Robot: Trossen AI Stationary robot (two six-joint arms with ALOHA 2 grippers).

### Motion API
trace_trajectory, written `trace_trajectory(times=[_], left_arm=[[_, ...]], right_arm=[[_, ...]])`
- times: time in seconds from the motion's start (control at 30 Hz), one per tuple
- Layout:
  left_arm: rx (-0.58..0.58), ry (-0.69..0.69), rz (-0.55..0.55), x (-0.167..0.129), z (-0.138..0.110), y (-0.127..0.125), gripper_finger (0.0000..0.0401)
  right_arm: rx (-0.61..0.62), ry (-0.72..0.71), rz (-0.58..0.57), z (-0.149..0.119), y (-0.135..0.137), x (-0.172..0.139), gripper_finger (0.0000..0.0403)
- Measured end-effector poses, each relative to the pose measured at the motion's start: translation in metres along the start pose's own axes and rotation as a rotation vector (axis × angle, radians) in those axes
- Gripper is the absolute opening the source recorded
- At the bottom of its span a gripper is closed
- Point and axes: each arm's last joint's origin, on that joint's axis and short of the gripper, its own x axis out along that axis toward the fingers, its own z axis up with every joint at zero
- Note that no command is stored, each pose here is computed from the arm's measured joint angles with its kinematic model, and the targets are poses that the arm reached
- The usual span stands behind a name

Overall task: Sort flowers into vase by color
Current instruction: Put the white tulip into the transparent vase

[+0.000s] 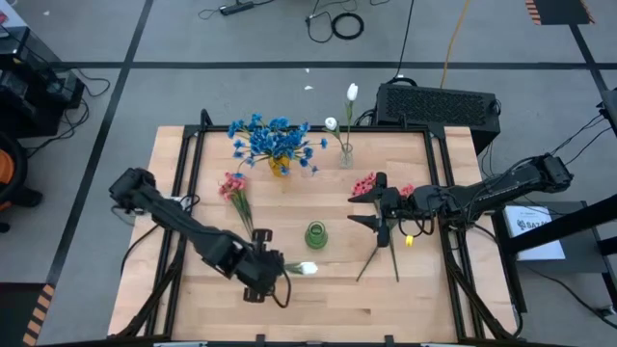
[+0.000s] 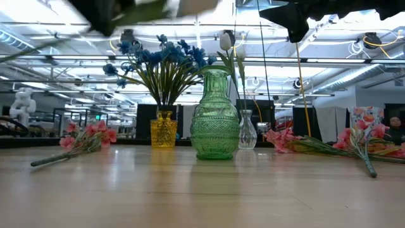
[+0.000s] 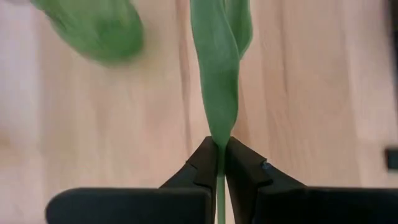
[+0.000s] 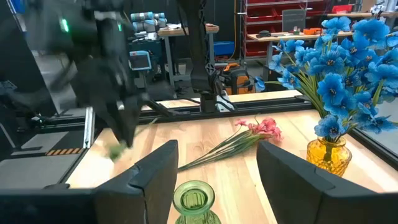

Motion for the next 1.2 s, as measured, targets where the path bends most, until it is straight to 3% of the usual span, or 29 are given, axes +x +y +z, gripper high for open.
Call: trace_trajectory(times=[0.33,0.63,0.87,1.2], left_arm=[[0.149,-0.503,0.259,-0.077,0.031,0.008,0.0025],[0.228,-0.843,0.305,-0.107,0.06,0.011,0.0025],[0.139,-0.978,0.329,-0.114,0.076,0.024,0.0024],[0.067,-0.974,0.338,-0.091,0.09,0.032,0.0025]], right_arm=[[0.005,-0.047,0.008,0.004,0.001,0.0,0.021],[-0.079,-0.193,0.066,0.006,0.017,0.013,0.021],[-0.117,-0.235,0.091,0.011,0.032,0.032,0.021],[-0.132,-0.236,0.113,0.028,0.055,0.065,0.021]])
